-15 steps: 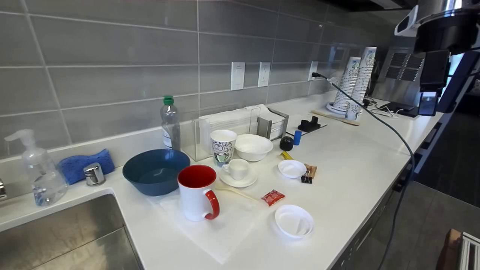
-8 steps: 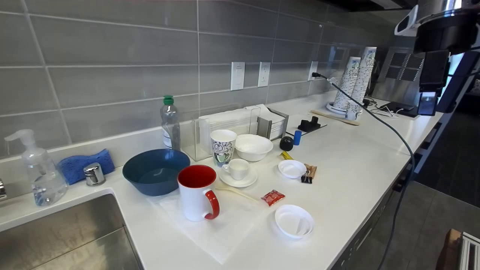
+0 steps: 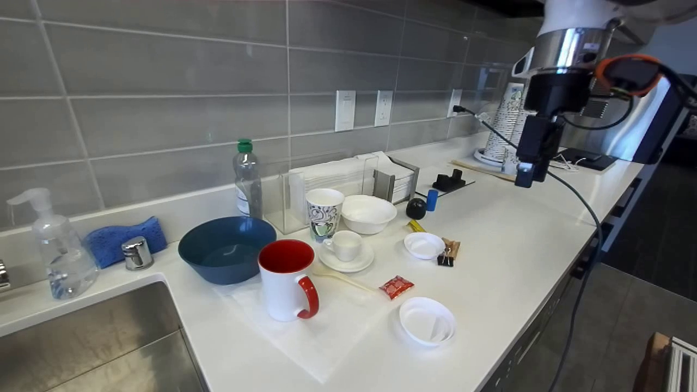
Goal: Lift the paper clip and put it on the white object
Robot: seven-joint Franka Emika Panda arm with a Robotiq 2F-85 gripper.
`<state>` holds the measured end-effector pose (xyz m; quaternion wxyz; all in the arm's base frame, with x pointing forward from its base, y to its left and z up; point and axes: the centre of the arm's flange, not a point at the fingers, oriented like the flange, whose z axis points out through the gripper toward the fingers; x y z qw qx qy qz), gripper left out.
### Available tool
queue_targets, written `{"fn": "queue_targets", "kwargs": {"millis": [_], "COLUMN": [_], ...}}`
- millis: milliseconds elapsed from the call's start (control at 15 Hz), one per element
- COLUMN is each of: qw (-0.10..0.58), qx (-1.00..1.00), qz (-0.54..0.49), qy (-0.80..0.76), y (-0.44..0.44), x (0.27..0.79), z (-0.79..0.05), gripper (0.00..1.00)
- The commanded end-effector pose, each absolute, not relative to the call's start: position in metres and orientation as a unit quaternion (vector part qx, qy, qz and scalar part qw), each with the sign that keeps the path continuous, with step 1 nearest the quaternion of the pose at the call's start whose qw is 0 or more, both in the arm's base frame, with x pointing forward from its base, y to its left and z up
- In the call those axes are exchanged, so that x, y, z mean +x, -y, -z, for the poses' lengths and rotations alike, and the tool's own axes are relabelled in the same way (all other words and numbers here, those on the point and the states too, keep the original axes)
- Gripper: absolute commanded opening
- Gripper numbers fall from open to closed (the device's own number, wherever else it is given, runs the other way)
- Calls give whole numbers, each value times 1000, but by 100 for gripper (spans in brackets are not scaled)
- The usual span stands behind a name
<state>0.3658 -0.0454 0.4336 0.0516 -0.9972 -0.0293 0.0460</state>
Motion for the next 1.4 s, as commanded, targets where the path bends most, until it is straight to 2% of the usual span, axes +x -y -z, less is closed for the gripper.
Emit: {"fn": "queue_targets", "kwargs": {"millis": [0, 467, 1067, 1200, 1267, 1333], "qw": [99, 120, 124, 127, 128, 128], "qx": [-988, -965, -960, -958, -956, -955], "qz": [-57, -52, -27, -32, -37, -41], "qy": [104, 228, 248, 256, 261, 265], "y": [54, 69, 66, 61, 58, 56], "x": [412, 446, 487, 494, 497, 498], "z": [-384, -310, -255, -249, -247, -245], "gripper": [100, 100, 100, 83, 66, 59]}}
